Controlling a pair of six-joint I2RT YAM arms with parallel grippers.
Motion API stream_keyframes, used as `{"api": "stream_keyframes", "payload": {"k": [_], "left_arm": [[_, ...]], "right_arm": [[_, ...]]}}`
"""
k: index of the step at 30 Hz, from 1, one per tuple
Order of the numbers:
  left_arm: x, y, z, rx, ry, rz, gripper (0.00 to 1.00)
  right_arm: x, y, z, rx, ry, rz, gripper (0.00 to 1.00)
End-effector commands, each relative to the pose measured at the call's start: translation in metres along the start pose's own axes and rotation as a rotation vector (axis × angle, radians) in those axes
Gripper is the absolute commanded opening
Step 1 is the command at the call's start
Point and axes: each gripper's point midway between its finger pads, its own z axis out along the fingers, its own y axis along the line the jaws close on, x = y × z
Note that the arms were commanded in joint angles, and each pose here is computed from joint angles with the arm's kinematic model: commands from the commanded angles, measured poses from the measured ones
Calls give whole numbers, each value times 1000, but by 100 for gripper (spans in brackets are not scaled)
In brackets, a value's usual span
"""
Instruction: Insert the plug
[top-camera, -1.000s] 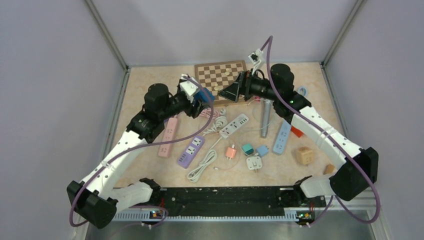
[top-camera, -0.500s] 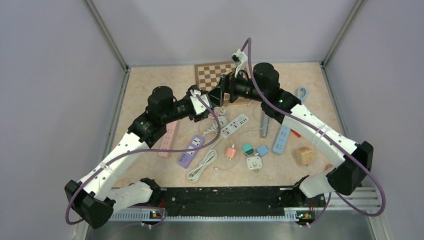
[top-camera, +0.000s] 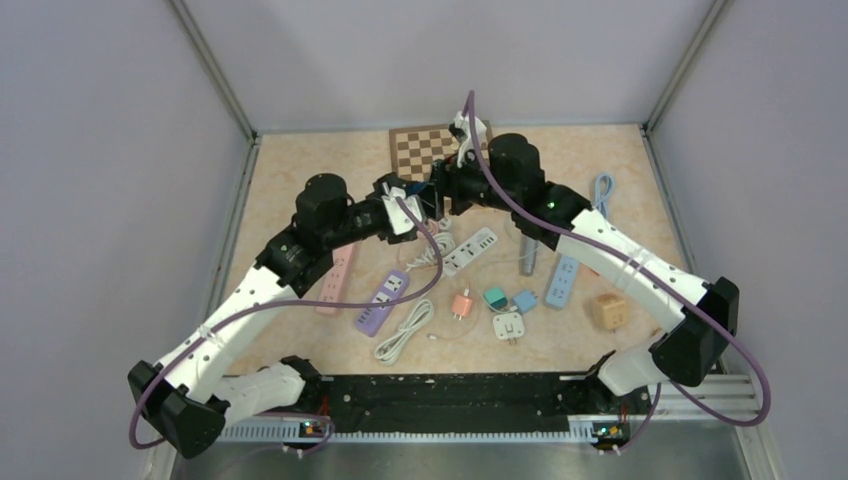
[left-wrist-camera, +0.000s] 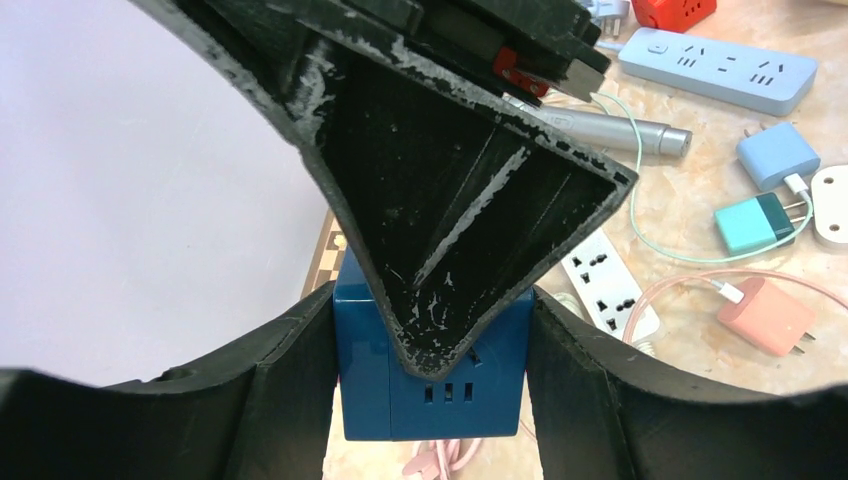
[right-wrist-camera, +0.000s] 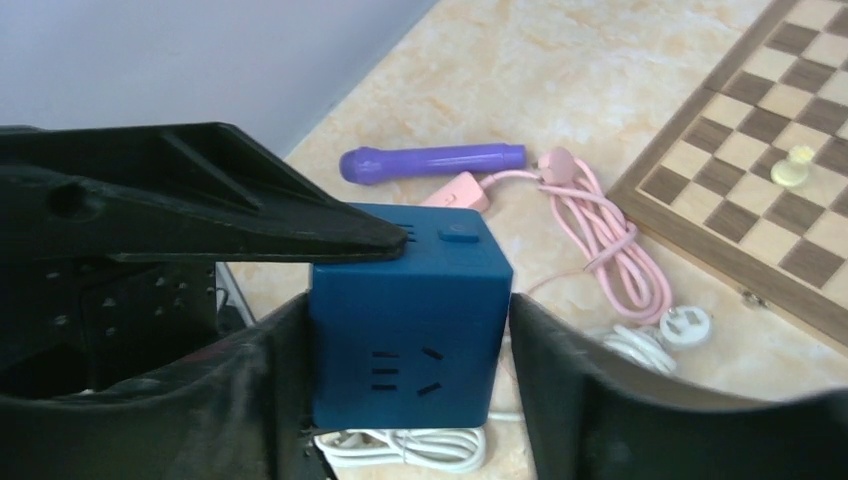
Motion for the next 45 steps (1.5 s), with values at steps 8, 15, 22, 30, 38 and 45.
{"api": "stream_keyframes", "payload": {"k": [8, 15, 22, 30, 38, 45], "left_arm": [[-56, 32, -21, -156, -179, -3, 46], [-55, 43, -44, -304, -193, -214, 99], [-68, 59, -77, -472, -295, -456, 99], [-124, 72, -84, -402, -484, -846, 99], [-164, 66, -87, -247, -554, -917, 99], [-182, 54, -84, -113, -567, -853, 86]], "right_arm": [[-34, 32, -2, -129, -102, 18, 11], [-69, 39, -16, -236, -176, -35, 7], [-102, 39, -39, -349, -248, -75, 7], [-134, 83, -87, -586, -416, -122, 7], [-157, 122, -132, -748, -500, -148, 7], [-151, 141, -149, -862, -442, -183, 5]]}}
